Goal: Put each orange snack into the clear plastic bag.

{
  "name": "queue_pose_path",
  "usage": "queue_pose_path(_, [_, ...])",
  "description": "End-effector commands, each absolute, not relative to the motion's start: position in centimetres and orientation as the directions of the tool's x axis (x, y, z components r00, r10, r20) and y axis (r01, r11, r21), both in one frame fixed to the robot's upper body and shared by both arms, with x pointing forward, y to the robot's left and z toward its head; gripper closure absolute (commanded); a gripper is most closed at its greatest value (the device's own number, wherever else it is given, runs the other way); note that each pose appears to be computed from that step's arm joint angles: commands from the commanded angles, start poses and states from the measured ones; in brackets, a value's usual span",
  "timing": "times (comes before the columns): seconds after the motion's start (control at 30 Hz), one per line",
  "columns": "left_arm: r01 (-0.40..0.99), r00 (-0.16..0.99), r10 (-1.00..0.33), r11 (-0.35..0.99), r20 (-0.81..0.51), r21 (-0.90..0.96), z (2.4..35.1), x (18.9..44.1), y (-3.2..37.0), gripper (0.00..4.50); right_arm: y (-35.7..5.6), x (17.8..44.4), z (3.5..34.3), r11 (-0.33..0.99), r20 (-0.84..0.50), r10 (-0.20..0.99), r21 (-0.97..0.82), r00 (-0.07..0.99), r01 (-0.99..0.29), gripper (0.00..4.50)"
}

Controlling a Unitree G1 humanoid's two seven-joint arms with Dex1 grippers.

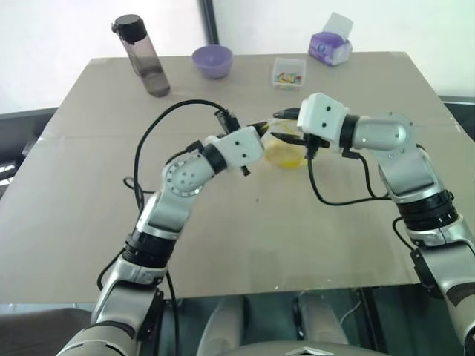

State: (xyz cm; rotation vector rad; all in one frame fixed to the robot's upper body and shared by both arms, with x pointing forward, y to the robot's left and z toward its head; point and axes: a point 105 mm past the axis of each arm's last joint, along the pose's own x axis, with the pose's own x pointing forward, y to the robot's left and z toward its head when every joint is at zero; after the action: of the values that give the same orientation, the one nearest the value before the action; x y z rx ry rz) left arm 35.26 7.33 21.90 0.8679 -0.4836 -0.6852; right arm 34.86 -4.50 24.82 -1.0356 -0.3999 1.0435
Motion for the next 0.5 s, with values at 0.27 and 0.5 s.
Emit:
queue_pose_path(0.27, [0.314,0.660,-0.734,0.462,0.159,0.830,23.24,34.48,6.62,4.50,-4.25,34.43,26.08,0.123,-0.137,0.863,-0.877,0.487,-0.464,4.17])
queue_pose_path(0.5, [0.318,0.657,-0.737,0.461,0.158,0.828,23.16,34.50,6.48,4.50,-4.35,34.54,25.93,0.128,-0.136,0.859,-0.877,0.494,-0.464,4.43])
